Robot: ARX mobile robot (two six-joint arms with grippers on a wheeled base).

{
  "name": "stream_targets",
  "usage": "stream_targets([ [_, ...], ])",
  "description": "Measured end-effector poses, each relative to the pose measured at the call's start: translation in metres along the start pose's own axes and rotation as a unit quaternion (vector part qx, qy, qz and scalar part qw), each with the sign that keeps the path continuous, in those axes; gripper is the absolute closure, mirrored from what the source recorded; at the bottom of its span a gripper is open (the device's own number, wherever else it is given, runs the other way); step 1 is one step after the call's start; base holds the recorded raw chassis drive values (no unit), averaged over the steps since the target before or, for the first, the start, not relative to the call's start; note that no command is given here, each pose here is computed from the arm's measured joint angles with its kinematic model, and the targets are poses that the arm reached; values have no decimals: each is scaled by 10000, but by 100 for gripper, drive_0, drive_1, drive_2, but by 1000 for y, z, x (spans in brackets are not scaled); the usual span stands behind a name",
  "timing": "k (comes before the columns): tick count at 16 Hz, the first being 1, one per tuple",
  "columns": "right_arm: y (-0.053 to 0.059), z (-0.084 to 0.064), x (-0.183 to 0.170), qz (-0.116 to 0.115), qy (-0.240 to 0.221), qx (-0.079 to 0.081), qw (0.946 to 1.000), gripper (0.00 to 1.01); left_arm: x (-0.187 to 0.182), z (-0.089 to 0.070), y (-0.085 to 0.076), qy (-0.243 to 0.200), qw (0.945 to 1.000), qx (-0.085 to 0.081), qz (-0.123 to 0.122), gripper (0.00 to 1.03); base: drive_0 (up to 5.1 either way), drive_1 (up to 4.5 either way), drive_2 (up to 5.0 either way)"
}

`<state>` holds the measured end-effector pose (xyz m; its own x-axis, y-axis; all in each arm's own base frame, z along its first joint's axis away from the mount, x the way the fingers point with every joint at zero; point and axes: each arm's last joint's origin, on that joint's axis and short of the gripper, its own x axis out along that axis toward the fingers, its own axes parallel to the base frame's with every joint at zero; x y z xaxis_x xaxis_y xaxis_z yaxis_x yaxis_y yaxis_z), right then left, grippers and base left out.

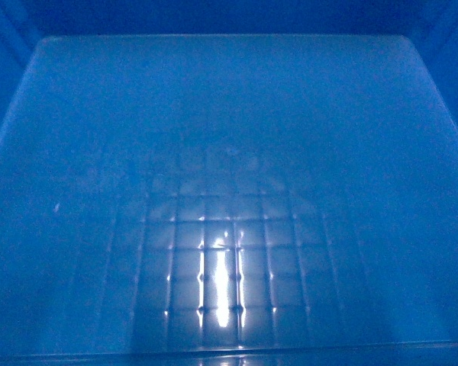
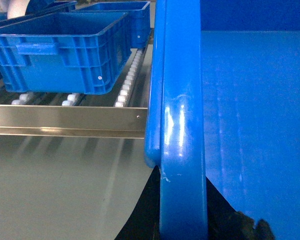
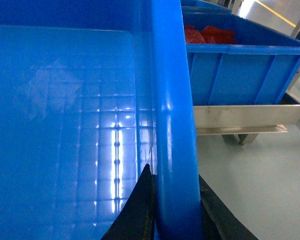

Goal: Place box next to blue box on left shelf

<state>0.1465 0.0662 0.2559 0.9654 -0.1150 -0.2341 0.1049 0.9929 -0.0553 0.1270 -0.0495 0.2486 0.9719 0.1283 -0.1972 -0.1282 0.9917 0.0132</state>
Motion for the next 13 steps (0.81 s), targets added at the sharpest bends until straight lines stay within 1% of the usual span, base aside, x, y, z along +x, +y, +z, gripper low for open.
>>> stream_targets([
  [13, 0, 0, 1, 0, 3, -2, 10000, 90, 0, 0, 0, -2, 10000, 1, 0, 94, 16, 434, -402],
])
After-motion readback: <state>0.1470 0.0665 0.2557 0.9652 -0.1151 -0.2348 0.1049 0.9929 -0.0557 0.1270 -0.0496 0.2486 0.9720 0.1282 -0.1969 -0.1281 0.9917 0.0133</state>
